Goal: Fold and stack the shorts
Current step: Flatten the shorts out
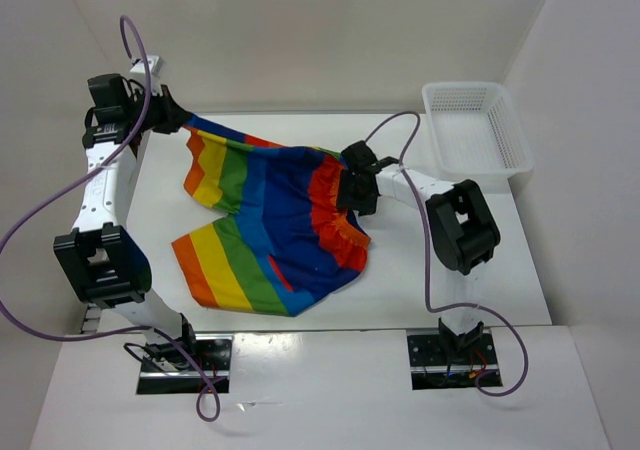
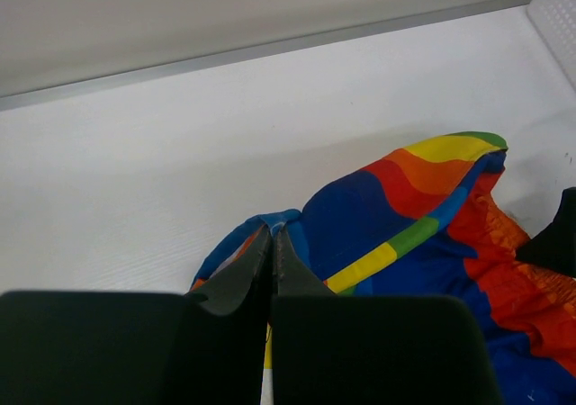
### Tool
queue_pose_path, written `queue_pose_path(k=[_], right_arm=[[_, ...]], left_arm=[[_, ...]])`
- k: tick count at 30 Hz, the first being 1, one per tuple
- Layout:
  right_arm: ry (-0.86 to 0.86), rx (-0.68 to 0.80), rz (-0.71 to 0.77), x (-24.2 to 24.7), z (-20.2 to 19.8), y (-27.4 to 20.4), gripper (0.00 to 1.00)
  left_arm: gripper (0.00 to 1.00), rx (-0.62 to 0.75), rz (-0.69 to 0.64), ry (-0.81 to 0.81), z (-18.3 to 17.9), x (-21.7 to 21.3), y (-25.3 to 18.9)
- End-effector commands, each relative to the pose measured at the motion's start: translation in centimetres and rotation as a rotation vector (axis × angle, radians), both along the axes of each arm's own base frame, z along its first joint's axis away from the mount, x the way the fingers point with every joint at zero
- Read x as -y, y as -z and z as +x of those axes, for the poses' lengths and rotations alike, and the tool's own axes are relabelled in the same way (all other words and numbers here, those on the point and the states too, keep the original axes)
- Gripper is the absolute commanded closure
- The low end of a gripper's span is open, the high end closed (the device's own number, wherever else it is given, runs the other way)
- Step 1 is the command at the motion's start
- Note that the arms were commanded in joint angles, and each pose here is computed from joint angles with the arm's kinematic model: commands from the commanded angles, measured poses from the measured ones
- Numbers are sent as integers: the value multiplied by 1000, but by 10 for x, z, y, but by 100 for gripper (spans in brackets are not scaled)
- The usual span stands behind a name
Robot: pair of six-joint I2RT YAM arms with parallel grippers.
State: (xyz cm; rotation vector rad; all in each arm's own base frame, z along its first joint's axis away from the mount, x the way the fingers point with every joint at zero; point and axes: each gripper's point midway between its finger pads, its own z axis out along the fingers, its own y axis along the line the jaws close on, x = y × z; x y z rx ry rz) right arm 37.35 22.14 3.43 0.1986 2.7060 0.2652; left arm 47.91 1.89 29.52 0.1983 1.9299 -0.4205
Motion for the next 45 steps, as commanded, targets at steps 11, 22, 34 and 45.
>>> queue_pose_path(k=[11,22,34,45], right_arm=[[-44,235,200,-21,89,-97,49],[-48,224,28,-1,145,-55,19],[-27,249,-24,3,177,-26,17],[-77,316,87,-15,203,-40,94]], left_arm=[[100,26,-1,83,7,15,2],[100,39,3,83,9,15,-11],[100,29,4,75,11,13,-15],[100,21,2,75,13,13,-13]])
